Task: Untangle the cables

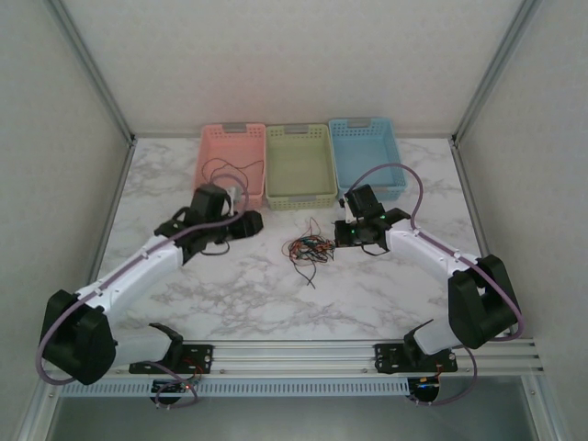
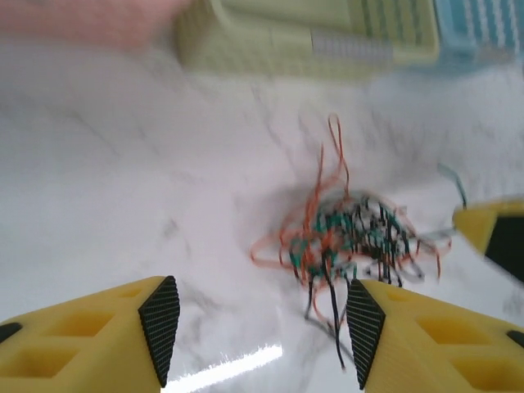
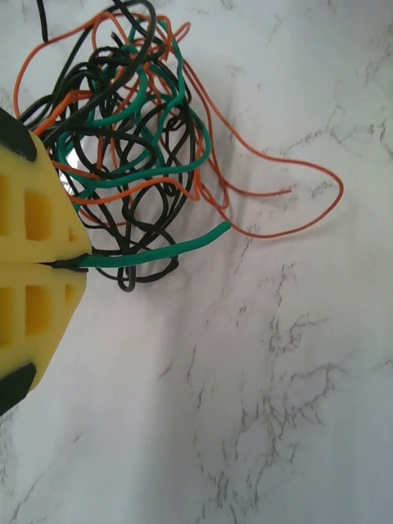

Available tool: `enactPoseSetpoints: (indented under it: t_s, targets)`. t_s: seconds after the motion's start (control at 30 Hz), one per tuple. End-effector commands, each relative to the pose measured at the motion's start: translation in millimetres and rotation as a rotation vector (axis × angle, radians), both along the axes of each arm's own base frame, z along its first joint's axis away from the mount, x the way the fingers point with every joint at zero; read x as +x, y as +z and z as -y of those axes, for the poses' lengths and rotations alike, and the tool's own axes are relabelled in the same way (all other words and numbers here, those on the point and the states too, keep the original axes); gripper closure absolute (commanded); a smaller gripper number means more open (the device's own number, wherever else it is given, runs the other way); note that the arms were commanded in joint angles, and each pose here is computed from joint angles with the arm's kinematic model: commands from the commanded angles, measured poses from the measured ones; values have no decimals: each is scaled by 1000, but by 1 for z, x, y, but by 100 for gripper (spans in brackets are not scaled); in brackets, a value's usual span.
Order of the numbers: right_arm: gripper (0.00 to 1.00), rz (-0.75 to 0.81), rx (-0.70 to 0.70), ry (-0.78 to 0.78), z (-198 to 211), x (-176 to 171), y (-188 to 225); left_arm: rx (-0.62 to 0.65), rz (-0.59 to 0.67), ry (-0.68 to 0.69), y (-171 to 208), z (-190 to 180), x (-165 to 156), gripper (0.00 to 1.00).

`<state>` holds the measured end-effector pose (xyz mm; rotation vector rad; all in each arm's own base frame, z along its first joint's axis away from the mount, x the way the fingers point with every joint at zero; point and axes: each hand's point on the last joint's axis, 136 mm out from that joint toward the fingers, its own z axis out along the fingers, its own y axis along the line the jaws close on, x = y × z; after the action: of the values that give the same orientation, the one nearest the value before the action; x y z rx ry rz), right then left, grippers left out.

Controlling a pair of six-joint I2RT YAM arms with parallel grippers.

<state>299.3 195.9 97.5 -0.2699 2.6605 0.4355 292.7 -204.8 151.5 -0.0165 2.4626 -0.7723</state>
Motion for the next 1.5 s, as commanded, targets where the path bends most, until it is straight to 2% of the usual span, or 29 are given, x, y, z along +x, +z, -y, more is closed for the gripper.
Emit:
enactPoseSetpoints:
  t_s: [0.0, 0.23, 0.4, 0.53, 0.63, 0.8, 1.2, 1.47]
  targets:
    - [100, -31, 51, -4, -6, -5, -5, -118, 29, -58, 3, 22, -14, 40]
    - [100, -54, 46, -6, -5, -9, -15, -108, -13, -153, -28, 49, -36, 39]
    - [100, -63, 47, -3, -6, -11, -19, -119, -24, -188, -38, 63, -44, 42]
    - [100, -62, 27, 14, -4, -13, -22, -99, 4, -204, -27, 68, -35, 46]
    - [100, -26, 21, 50, -7, -15, -17, -60, 53, -267, -14, 75, -30, 46]
    - [100, 43, 77, 132, -22, -19, -4, 0, 138, -336, 1, 83, -16, 41]
    - [100, 112, 95, 188, -31, -19, 7, 60, 123, -464, -29, 117, 17, 42]
    - [100, 105, 84, 181, -29, -20, 3, 35, 66, -523, -47, 124, 7, 44]
